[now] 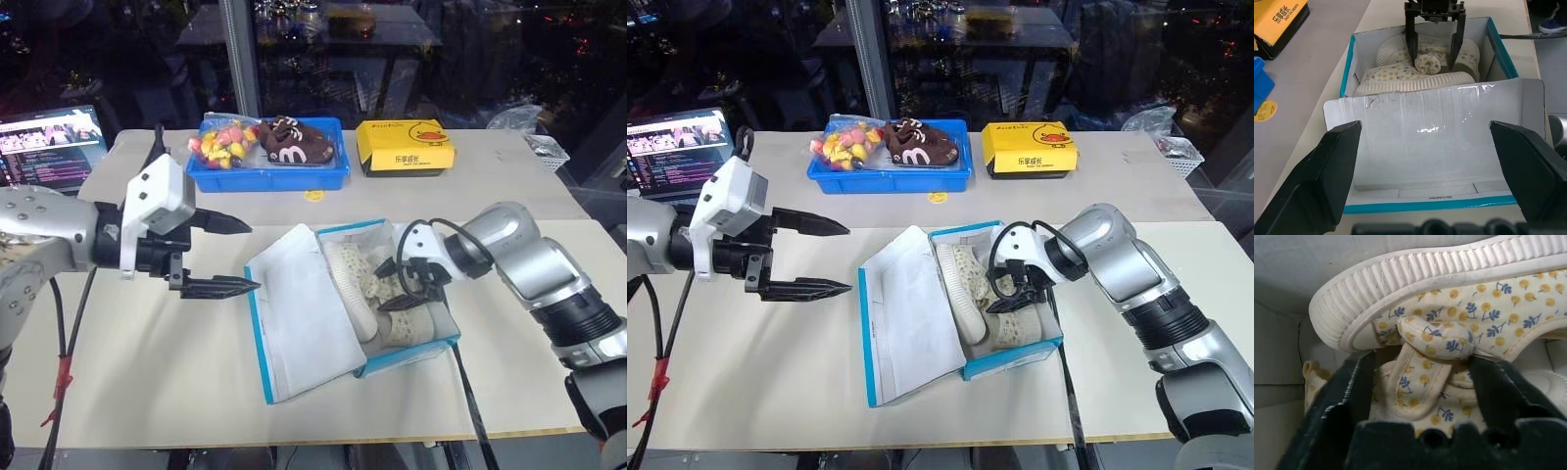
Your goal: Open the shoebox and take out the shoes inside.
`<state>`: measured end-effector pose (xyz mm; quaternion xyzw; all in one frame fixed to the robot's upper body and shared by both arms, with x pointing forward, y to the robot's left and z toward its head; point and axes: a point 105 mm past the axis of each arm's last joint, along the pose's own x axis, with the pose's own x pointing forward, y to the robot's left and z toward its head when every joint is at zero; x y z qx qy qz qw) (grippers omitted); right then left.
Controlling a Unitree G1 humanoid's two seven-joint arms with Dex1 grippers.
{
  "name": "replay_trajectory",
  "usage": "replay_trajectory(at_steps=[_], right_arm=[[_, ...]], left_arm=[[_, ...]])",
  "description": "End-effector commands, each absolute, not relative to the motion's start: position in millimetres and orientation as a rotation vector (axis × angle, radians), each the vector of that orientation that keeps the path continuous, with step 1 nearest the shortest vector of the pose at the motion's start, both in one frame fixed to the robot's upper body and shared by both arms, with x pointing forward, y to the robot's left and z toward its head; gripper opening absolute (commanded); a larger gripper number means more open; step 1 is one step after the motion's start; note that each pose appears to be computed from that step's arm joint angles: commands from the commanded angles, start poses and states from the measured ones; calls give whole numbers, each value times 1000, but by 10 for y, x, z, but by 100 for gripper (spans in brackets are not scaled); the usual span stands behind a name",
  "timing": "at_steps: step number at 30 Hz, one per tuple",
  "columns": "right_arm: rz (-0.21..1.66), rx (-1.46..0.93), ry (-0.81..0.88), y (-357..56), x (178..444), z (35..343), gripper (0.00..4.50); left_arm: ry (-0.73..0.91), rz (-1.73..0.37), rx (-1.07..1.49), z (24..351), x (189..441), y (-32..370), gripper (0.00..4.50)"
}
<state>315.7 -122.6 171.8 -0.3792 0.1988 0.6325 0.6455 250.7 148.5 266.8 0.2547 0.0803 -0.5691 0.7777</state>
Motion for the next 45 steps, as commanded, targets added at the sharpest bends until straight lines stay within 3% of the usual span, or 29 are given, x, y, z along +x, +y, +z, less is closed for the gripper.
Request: replay_trajectory(at_steps=[1, 7, 10, 15, 22, 24, 27, 30, 33, 36, 41, 45], right_arm=[[1431, -876, 398, -1211, 3134, 1893, 183], [1405, -892, 372, -1235, 3123, 1980, 4], [1368, -928, 348, -1288, 3139, 2052, 4], [1402, -824, 204, -1119, 2962, 2629, 4], [1275, -893, 202, -1352, 3105, 2728, 4], [1320, -792, 145, -1277, 3045, 2880, 4], [1449, -664, 142, -1214, 2904, 2851, 4], [1640, -291, 70, -1104, 2680, 3139, 4], [1564, -306, 99, -1196, 2834, 3004, 4], [1638, -84, 12, -1216, 2764, 3283, 4], [1558, -92, -37, -1250, 2874, 3355, 4], [1491, -80, -142, -1373, 2910, 3626, 4]], left_arm=[[130, -1209, 588, 2779, 2477, 1499, 450], [123, -1214, 588, 2786, 2498, 1481, 450], [117, -1220, 580, 2787, 2503, 1462, 450], [123, -1229, 577, 2759, 2510, 1450, 450], [111, -1250, 570, 2741, 2536, 1398, 450], [112, -1250, 573, 2738, 2544, 1398, 450], [112, -1255, 571, 2729, 2551, 1388, 450], [111, -1255, 573, 2724, 2568, 1385, 450], [110, -1255, 574, 2737, 2581, 1381, 450], [111, -1256, 578, 2739, 2586, 1381, 450], [113, -1255, 575, 2744, 2575, 1381, 450], [117, -1254, 571, 2738, 2572, 1378, 450]])
